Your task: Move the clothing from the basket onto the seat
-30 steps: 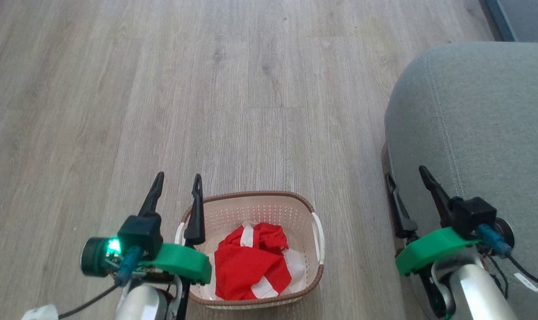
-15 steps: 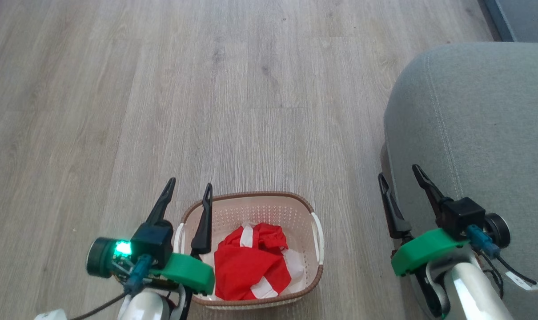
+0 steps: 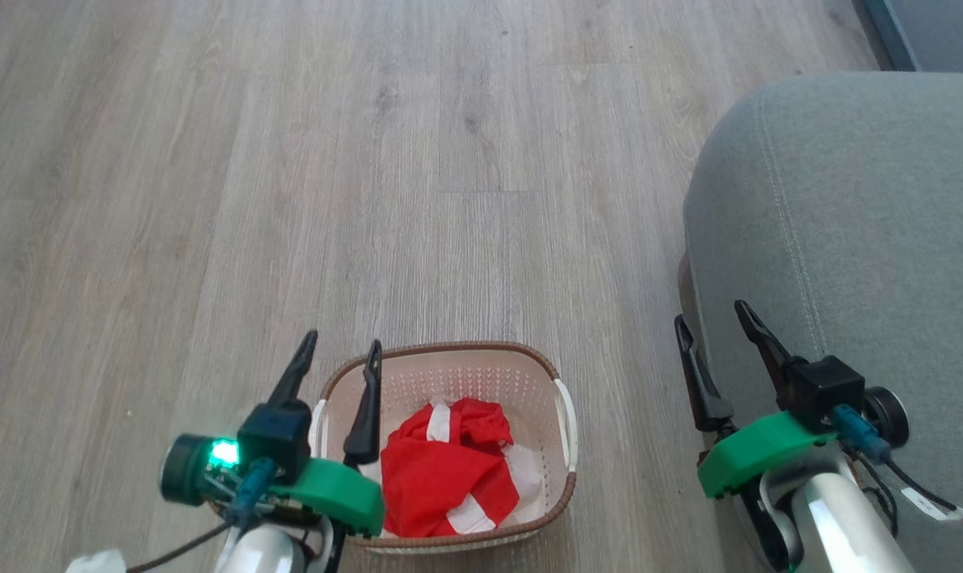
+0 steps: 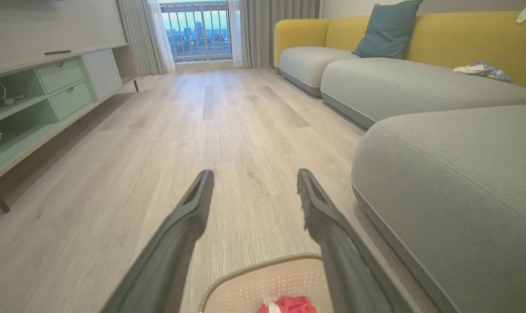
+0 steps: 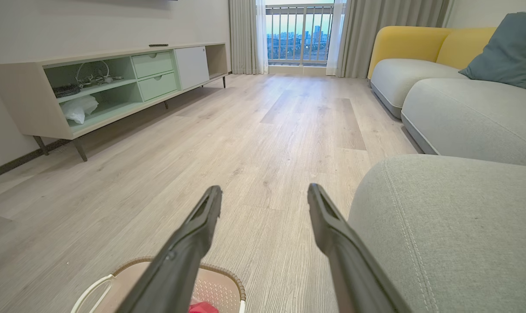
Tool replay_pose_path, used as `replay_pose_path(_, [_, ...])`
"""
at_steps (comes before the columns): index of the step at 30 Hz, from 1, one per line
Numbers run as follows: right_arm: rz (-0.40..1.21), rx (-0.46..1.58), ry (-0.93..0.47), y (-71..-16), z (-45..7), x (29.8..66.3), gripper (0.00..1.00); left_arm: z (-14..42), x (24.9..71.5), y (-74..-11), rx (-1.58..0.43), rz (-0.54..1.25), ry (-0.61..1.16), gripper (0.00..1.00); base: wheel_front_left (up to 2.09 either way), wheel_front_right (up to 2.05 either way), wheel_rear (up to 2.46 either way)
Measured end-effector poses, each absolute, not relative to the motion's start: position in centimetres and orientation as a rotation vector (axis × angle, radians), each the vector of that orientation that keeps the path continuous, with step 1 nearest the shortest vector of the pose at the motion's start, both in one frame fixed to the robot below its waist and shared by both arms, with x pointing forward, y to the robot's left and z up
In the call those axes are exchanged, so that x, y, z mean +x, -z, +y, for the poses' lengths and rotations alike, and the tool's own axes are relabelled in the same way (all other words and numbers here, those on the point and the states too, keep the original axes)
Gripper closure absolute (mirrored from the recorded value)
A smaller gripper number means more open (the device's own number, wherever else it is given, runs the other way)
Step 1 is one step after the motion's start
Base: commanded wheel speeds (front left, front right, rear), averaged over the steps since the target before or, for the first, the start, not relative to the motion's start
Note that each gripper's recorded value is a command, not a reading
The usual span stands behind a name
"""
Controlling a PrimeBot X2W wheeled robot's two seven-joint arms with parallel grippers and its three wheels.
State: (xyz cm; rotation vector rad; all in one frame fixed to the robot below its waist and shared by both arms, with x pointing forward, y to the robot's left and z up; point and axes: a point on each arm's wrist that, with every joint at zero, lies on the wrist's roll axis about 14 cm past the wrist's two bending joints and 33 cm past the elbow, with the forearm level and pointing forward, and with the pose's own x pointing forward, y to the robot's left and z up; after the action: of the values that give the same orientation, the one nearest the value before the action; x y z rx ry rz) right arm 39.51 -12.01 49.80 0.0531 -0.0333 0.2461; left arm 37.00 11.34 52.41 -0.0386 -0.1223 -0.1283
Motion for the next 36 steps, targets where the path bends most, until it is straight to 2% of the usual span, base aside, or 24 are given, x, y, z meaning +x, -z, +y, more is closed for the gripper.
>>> replay_pose_path(8, [-0.009, 0.051, -0.236, -48.9, -12.4, 39.9, 0.00, 10.3, 37.1, -48.3, -0.029, 0.006, 0.171, 0.00, 0.00, 0.00, 0.00])
replay_pose_path(14, [0.000, 0.031, -0.230, -48.3, -12.7, 41.6, 0.00, 8.9, 37.4, -42.9, -0.011, 0.168, 0.237, 0.00, 0.00, 0.00, 0.00])
replay_pose_path(20, [0.031, 0.000, -0.233, -46.3, -12.8, 44.1, 0.00, 7.3, 40.0, -38.3, 0.018, 0.295, 0.329, 0.00, 0.00, 0.00, 0.00])
replay_pose_path(27, [0.105, -0.039, -0.234, -41.6, -13.2, 47.6, 0.00, 4.9, 41.4, -29.4, 0.117, 0.518, 0.499, 0.00, 0.00, 0.00, 0.00])
replay_pose_path(36, [0.190, -0.042, -0.241, -36.2, -13.3, 49.2, 0.00, 5.0, 41.9, -20.6, 0.174, 0.739, 0.568, 0.00, 0.00, 0.00, 0.00])
